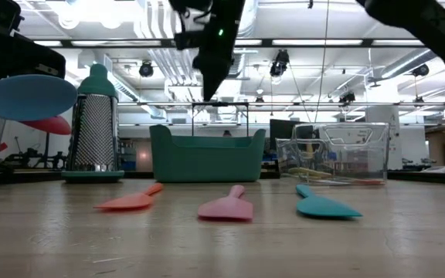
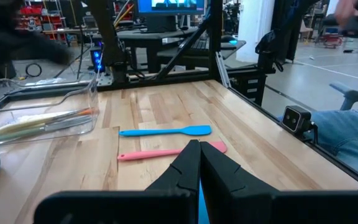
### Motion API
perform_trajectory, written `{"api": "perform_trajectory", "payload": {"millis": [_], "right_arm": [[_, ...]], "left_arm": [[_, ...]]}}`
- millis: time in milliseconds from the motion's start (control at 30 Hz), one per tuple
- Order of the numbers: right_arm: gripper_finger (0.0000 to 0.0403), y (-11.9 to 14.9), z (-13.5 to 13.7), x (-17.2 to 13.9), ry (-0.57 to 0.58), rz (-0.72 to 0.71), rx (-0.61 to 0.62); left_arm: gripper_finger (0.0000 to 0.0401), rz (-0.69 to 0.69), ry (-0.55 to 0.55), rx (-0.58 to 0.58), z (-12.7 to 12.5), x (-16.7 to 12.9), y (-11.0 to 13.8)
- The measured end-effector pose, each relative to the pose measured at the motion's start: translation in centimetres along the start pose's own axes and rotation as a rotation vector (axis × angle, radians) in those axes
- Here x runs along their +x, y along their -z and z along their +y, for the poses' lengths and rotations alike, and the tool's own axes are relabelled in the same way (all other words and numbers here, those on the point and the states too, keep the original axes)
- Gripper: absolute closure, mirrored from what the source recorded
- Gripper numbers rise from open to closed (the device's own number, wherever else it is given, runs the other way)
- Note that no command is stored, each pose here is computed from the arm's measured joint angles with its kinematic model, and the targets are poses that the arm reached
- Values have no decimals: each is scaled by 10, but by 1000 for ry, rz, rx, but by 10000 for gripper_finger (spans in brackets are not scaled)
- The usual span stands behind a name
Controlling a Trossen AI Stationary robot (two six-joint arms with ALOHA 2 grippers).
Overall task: Pick & Place Kitchen Items
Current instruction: Put the blue spatula into the green bin
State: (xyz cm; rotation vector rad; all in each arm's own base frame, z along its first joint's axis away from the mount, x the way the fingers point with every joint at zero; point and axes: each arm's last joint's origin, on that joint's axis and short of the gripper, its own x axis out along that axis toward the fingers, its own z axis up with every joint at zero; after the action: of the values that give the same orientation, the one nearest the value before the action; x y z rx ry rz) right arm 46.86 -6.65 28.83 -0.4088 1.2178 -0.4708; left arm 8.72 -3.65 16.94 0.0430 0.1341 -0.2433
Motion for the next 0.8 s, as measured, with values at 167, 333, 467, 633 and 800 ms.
{"api": "perform_trajectory", "payload": {"millis": [167,333,467,633,800], "right_arm": [[301,5,39,-30,-329,-1,-105],[314,6,88,-60,-490,-31,-232],[316,16,130,-82,-496,-4,-386],[303,28,174,-110,-491,-4,-456],[273,46,221,-120,-447,-22,-587]], "left_arm": [[391,0,0,0,0,0,0],[391,-1,1,0,0,0,0],[391,0,0,0,0,0,0],[391,0,0,0,0,0,0],[391,0,0,0,0,0,0]]}}
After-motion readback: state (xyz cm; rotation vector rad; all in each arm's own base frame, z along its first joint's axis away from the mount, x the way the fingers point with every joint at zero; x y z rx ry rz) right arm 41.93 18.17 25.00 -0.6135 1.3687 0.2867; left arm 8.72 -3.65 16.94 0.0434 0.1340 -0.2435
